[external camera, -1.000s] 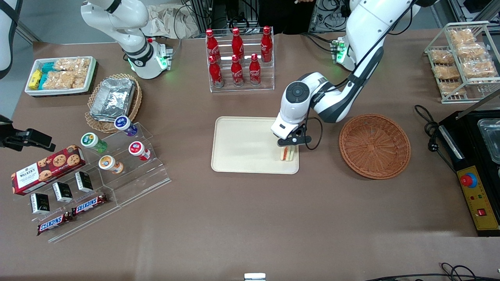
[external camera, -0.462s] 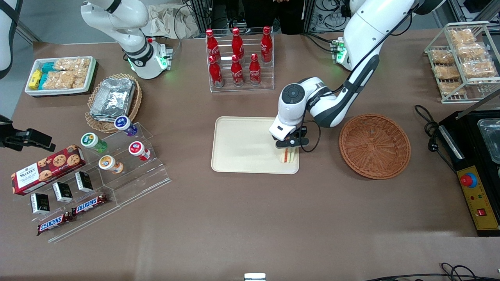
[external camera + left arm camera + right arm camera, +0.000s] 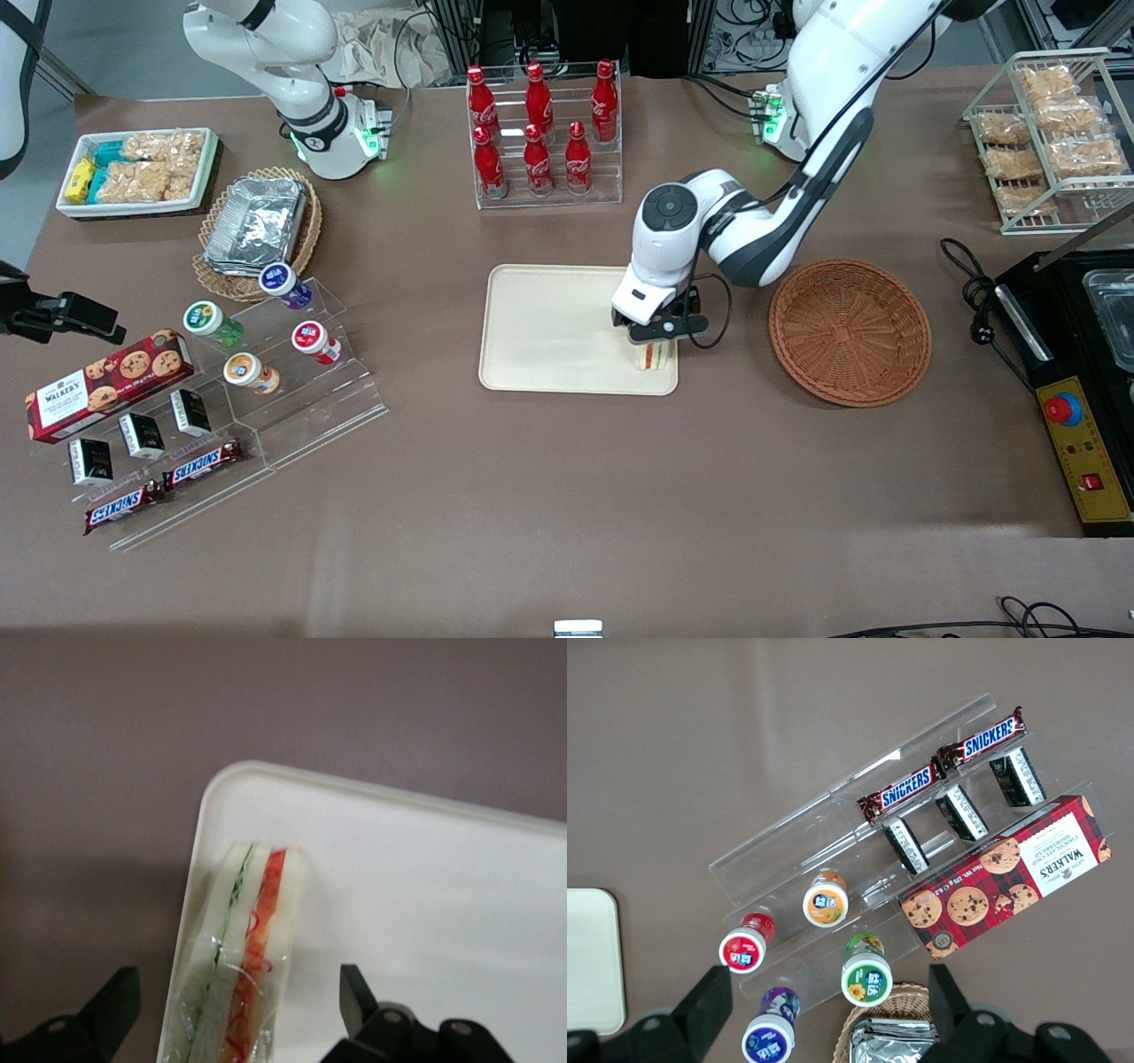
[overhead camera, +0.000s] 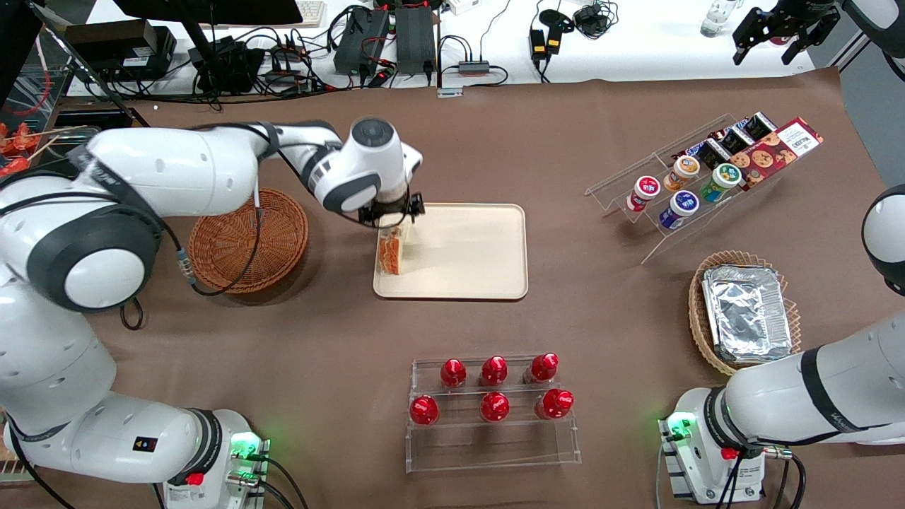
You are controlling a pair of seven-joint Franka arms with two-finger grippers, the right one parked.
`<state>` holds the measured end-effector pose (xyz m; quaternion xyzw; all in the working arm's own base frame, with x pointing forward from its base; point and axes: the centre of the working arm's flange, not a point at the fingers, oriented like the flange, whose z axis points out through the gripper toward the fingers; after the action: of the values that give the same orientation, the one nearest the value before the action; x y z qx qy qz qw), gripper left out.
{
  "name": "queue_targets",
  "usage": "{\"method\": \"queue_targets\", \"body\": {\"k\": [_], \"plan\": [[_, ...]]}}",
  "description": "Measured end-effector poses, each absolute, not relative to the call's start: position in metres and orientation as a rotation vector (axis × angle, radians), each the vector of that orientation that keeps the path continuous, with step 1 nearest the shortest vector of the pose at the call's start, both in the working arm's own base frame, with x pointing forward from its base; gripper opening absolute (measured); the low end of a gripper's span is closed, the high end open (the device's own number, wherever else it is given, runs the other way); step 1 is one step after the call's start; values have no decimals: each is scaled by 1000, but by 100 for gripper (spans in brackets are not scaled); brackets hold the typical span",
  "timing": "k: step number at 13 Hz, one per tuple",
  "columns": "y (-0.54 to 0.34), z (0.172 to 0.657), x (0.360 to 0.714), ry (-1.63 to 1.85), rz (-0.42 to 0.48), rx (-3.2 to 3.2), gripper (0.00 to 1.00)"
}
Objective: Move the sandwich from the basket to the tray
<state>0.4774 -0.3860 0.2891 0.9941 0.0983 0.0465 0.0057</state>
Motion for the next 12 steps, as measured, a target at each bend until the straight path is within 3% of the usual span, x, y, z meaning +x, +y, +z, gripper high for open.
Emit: {"method": "queue_targets", "body": {"k": [7, 12], "plan": [[-308, 523, 528, 687, 208, 3111, 100], [-135, 628, 529, 329, 35, 3205, 100]]}}
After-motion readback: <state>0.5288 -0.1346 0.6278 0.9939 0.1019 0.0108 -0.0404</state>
